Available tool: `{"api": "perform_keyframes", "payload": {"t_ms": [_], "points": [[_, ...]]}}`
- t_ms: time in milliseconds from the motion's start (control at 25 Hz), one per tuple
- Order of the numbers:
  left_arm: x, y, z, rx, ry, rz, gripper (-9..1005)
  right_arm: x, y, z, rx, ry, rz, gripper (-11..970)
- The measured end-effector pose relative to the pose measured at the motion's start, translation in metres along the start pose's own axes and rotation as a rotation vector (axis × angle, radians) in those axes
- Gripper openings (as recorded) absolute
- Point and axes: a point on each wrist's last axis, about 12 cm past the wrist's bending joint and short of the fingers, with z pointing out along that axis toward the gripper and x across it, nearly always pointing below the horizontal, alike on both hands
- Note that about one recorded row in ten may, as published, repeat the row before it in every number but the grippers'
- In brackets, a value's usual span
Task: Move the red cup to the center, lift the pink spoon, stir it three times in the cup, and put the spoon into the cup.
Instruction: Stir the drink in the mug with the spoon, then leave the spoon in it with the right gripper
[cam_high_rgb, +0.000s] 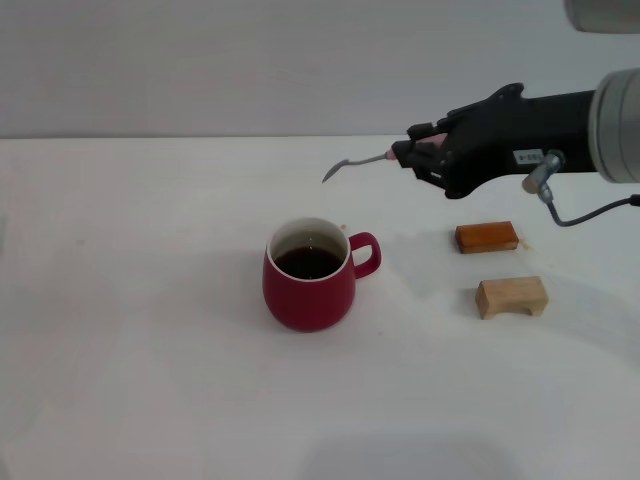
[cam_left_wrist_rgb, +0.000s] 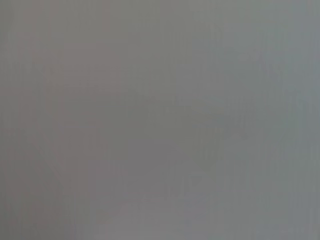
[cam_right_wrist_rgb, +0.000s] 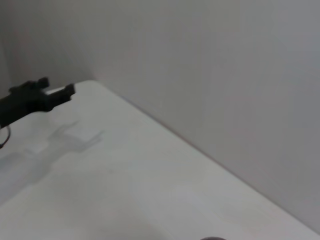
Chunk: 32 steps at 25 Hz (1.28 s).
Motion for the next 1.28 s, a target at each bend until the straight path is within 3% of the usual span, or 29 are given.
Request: {"api": "perform_keyframes", "payload": {"t_ms": [440,1280], "points": [[-0.001,0.0,0.001,-0.007,-0.002,-0.003,844,-0.016,0.003,0.015,-0.08,0.095,-0.027,161],[-0.004,-0.006,0.006,0.006,-0.013,-0.01,845,-0.026,-0.013,0.055,-0.163,0.295,-0.012,161]]}}
